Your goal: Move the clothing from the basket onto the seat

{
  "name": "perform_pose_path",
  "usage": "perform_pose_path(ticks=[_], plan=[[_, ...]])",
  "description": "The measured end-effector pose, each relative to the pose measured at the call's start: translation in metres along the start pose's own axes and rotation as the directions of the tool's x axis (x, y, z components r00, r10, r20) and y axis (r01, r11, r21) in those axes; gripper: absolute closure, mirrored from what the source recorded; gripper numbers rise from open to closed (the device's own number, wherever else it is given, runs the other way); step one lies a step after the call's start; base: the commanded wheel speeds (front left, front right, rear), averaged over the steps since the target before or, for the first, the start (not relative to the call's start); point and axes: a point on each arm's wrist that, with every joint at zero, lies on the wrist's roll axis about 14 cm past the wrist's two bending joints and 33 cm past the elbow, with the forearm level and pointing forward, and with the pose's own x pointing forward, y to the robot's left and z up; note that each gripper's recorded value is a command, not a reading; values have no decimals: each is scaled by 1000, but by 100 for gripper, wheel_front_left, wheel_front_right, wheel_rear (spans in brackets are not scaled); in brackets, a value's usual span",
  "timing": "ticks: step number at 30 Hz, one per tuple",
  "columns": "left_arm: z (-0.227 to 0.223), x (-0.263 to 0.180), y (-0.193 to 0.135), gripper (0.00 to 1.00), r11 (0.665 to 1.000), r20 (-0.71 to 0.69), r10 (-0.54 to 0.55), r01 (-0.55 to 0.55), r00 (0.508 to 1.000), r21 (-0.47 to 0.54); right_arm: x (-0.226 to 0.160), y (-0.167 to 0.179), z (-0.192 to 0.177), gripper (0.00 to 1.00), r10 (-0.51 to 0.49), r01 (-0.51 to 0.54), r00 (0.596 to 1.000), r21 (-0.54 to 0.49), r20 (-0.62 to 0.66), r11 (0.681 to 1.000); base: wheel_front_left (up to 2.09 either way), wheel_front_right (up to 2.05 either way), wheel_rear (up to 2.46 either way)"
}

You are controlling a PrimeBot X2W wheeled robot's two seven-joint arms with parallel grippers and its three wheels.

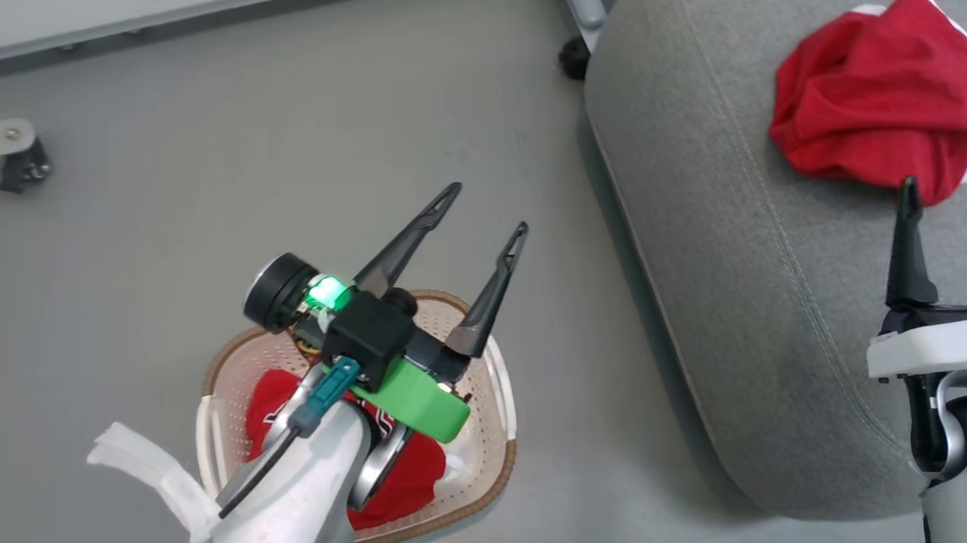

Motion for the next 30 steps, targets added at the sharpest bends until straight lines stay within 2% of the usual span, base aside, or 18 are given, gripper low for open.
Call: perform_pose_path(ticks=[5, 11, 17, 20, 27, 30], plan=[[15, -22, 33, 0, 989, 18, 143, -144, 990, 20, 7, 40, 13, 0, 105, -107, 993, 31, 47, 994, 0, 0, 0], [32, -61, 74, 0, 944, 42, 327, -328, 944, 42, 6, 85, 20, 0, 213, -218, 974, 70, 77, 973, 0, 0, 0], [48, -109, 104, 0, 871, 66, 485, -488, 872, 61, -7, 119, 26, 0, 290, -299, 953, 106, 93, 948, 0, 0, 0], [55, -137, 117, 0, 823, 76, 559, -564, 826, 67, -19, 135, 28, 0, 325, -335, 941, 126, 97, 934, 0, 0, 0], [63, -192, 128, 0, 733, 87, 672, -677, 736, 70, -42, 157, 31, 0, 380, -391, 920, 154, 97, 907, 0, 0, 0], [63, -208, 128, 0, 708, 85, 698, -703, 711, 75, -50, 164, 34, 0, 394, -406, 913, 164, 104, 899, 0, 0, 0]])
